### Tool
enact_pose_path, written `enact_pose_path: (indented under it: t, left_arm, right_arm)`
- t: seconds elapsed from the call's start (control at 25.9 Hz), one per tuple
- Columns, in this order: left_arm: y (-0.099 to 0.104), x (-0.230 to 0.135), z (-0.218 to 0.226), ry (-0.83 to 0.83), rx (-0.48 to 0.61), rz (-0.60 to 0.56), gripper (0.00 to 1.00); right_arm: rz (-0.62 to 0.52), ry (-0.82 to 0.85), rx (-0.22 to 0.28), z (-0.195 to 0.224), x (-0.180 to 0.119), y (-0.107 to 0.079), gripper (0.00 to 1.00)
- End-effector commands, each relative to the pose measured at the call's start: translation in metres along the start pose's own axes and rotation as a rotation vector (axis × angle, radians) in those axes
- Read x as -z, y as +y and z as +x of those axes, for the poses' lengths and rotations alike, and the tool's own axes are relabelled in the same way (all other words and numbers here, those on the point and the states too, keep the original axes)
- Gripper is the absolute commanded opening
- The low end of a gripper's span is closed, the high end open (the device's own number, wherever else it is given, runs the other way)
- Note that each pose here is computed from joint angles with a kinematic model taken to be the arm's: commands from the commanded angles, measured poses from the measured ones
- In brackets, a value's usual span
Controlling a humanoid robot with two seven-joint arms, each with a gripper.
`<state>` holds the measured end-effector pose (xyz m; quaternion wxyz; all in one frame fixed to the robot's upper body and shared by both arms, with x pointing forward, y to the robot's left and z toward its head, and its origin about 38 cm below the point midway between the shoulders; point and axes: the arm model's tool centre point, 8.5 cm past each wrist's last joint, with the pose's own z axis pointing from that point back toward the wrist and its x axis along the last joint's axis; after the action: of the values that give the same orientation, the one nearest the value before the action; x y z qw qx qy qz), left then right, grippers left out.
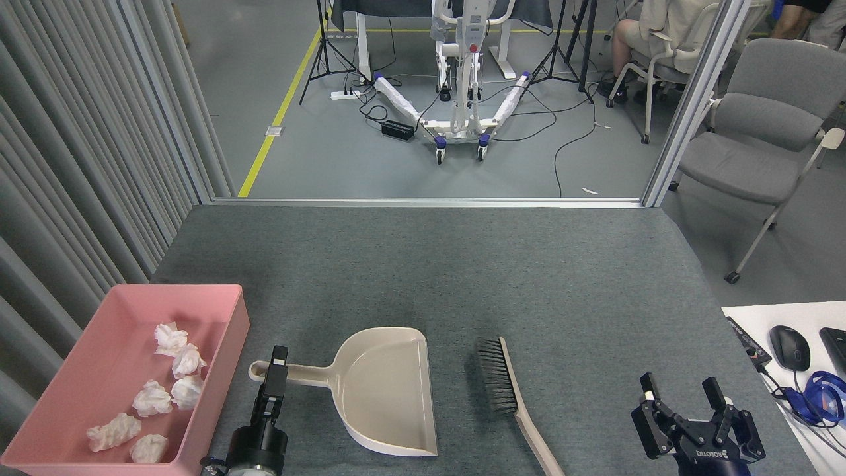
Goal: Sweep and dump garbage into bin
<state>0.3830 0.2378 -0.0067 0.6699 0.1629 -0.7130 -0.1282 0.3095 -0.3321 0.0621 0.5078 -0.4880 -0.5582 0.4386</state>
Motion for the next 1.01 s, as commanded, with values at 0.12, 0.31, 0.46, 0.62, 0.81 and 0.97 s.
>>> enact_pose_path:
  t: [0.12,0.31,0.46,0.62,0.81,0.97]
  left_arm:
    - [-0.001,-0.006,-0.010,0.042,-0.043,0.003,1.00]
    - [0.002,-0.018,-0.023,0.057,-0.028,-0.006,1.00]
    - [-0.003,-0.044,-0.025,0.068,-0.049,-0.007,1.00]
    - [-0.010,-0.075,-0.010,0.024,-0.050,-0.030,1.00]
    - [-0.011,-0.094,0.022,-0.056,0.070,-0.054,1.00]
    - [0.016,-0.089,0.054,-0.152,0.402,-0.036,1.00]
  right_arm:
    - [-0.001,0.002,-0.001,0.000,0.001,0.000,0.98]
    - [0.001,0.001,-0.001,0.000,0.000,0.001,0.98]
    - [0.001,0.002,0.000,0.000,0.000,0.001,0.98]
    - [0.011,-0.025,0.010,0.010,0.002,0.005,0.98]
    - [0.014,-0.021,0.041,0.019,0.000,0.011,0.98]
    - [0.017,-0.020,0.043,0.019,-0.001,0.011,0.98]
